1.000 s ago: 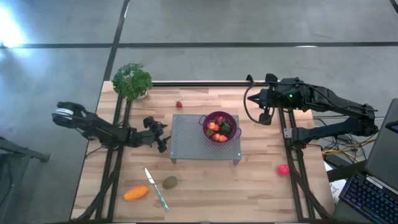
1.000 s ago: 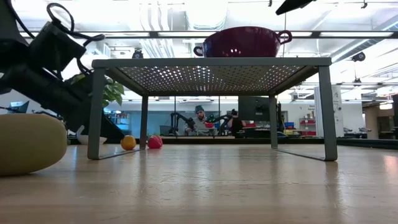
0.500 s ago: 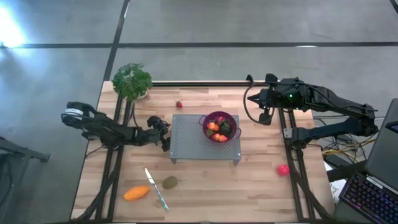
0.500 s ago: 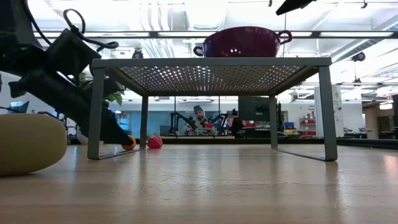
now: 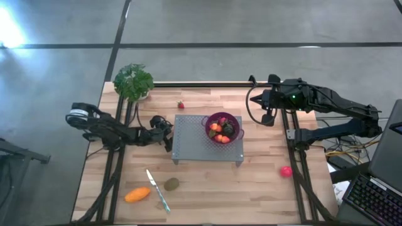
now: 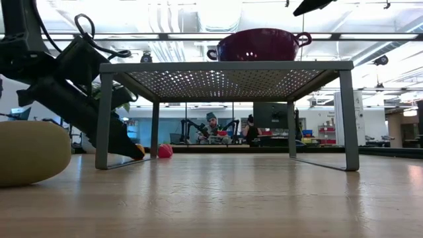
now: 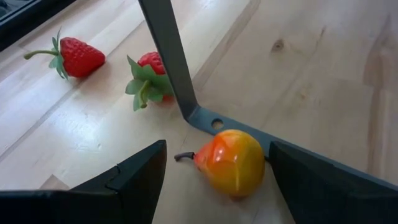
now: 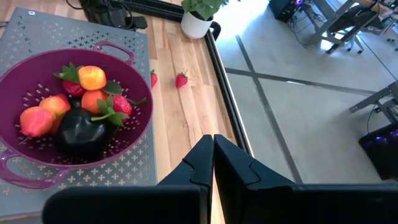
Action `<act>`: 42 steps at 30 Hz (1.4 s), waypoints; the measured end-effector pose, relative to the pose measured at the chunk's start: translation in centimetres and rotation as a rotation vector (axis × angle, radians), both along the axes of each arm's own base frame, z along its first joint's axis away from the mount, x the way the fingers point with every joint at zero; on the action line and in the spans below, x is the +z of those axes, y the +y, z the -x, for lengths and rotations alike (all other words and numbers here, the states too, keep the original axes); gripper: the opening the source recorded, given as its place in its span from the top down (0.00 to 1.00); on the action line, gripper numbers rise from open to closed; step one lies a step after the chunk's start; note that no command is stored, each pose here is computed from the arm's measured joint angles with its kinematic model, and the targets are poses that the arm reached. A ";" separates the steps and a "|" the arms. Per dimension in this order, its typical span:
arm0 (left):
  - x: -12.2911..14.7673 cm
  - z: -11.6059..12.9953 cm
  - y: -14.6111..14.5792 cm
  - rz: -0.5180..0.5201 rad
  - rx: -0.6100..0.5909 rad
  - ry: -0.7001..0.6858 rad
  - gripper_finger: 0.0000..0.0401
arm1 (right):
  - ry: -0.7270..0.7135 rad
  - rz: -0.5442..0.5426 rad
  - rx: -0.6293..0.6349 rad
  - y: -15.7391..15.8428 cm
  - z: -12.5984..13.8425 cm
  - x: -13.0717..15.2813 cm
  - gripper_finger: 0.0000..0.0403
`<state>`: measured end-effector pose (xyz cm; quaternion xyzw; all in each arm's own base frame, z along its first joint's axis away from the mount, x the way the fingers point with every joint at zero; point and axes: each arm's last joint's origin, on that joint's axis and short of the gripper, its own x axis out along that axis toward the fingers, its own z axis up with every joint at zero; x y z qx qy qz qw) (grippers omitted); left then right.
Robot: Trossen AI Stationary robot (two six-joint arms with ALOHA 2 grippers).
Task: Pick & Place Fruit
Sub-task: Put the pear in the purple strainer bowl on the shelf
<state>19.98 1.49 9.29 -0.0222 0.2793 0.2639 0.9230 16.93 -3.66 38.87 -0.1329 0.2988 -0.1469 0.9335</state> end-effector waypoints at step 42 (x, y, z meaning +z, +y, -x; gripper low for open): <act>0.0 0.5 0.0 0.022 0.021 0.024 0.61 | 0.057 0.005 0.010 -0.1 -0.3 -1.6 0.98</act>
